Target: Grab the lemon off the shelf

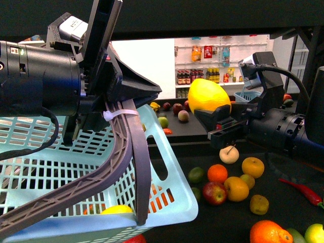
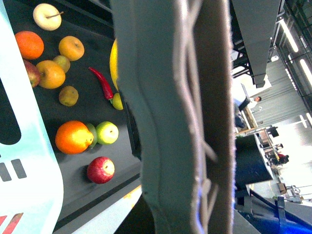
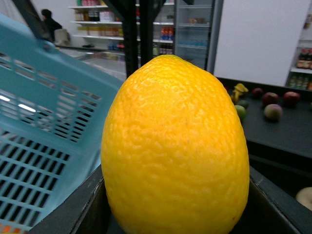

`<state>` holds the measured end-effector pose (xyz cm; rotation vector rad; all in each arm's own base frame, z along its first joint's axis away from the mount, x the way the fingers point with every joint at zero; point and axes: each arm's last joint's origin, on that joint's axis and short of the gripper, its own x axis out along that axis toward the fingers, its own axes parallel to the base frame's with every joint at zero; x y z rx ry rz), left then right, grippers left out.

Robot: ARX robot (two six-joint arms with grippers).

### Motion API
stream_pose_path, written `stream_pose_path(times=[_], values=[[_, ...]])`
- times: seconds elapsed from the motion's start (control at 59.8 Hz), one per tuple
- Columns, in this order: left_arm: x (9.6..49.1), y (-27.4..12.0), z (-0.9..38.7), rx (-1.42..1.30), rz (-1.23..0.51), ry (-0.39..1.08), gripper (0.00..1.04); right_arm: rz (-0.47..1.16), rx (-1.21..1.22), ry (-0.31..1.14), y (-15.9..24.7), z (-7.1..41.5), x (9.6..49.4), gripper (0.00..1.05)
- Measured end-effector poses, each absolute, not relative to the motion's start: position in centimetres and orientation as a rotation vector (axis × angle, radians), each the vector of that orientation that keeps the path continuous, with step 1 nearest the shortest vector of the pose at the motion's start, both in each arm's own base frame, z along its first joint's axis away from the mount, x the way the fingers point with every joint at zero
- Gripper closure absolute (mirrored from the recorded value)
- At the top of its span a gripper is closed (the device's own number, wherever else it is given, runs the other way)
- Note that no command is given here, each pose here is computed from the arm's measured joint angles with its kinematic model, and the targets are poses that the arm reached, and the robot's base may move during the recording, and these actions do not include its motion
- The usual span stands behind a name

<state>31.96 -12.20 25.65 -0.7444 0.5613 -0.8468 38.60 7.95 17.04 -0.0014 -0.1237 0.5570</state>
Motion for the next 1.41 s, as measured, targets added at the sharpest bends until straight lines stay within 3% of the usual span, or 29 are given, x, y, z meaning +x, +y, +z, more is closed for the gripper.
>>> stream_pose_path(times=[0.485,1.021,1.071,1.255,1.405], values=[[32.0,-12.2,25.6,-0.744,-0.847,0.561,0.98,0.856,0.102,-0.063,13.5,15.7,35.8,0.42],[32.0,-12.2,25.6,-0.744,-0.847,0.562,0.98,0.978,0.079,0.039,14.9,13.1,34.6,0.42],[32.0,-12.2,25.6,-0.744,-0.846,0.561,0.98,0.983,0.073,0.043,15.0,13.0,34.5,0.38],[32.0,-12.2,25.6,-0.747,-0.850,0.564,0.98,0.980,0.069,0.035,15.0,12.9,34.4,0.07],[32.0,-12.2,25.6,-0.748,-0.842,0.562,0.98,0.977,0.072,0.027,14.8,13.0,34.5,0.07]])
